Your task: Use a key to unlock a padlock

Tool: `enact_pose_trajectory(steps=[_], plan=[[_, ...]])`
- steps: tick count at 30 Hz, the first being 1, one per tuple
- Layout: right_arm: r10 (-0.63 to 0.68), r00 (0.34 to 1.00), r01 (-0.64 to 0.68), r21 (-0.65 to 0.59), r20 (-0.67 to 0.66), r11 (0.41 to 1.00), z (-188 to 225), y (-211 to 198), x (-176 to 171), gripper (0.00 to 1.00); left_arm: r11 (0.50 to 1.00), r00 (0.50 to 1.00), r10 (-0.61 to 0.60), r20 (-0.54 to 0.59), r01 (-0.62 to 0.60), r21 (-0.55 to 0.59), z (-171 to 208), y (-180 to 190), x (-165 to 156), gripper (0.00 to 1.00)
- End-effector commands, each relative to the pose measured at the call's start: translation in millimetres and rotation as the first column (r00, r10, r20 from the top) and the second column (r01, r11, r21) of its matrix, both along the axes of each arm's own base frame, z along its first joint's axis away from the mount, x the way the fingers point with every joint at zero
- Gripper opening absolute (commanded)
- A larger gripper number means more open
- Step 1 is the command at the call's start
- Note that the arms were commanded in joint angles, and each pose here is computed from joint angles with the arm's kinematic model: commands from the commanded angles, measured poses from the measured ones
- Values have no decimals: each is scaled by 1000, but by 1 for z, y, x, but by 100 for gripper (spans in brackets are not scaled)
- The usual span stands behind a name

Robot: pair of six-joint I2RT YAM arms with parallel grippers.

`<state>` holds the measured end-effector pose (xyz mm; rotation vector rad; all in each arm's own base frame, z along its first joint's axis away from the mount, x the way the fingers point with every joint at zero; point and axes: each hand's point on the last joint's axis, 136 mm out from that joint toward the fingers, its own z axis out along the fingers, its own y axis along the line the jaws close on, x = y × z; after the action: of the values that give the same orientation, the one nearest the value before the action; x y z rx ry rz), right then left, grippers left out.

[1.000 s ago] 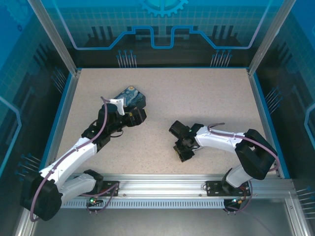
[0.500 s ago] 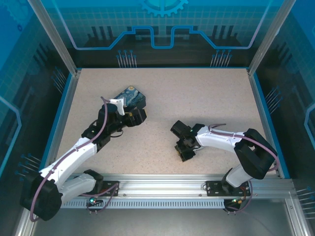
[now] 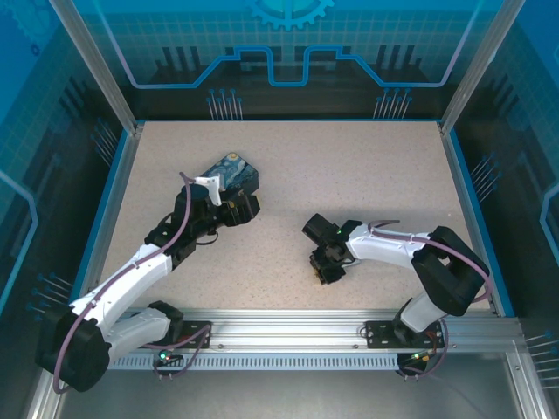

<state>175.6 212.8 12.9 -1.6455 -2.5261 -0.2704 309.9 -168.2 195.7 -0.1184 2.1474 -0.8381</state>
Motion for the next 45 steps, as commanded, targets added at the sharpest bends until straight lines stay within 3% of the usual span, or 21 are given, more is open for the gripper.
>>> enact_pose_trajectory(steps=[1, 7, 15, 25, 35, 40, 45], plan=[[-32, 997, 28, -60, -72, 998, -19, -17, -14, 16, 1000, 1000, -18, 13, 18, 13, 5, -1, -4, 99], [-33, 998, 30, -61, -54, 998, -17, -21, -14, 0, 999, 1000, -14, 11, 13, 33, 5, 2, -6, 99], [-6, 999, 8, -42, 32, 999, -8, -29, -4, 0, 999, 1000, -12, 7, 11, 38, 7, 5, -11, 99], [64, 954, -76, 29, 294, 997, 10, -31, 31, 0, 1000, 1000, -19, 11, 19, -16, 19, 2, -16, 99], [74, 779, -194, 127, 622, 973, 57, -11, 84, 0, 987, 994, -106, 14, 107, -118, 28, -18, -22, 97], [32, 628, -238, 153, 778, 959, 101, 3, 112, 0, 963, 976, -210, 47, 215, -163, 38, -41, -24, 86], [41, 490, -351, 154, 871, 924, 147, 26, 127, 0, 944, 954, -296, 54, 301, -134, 39, -70, -22, 70]])
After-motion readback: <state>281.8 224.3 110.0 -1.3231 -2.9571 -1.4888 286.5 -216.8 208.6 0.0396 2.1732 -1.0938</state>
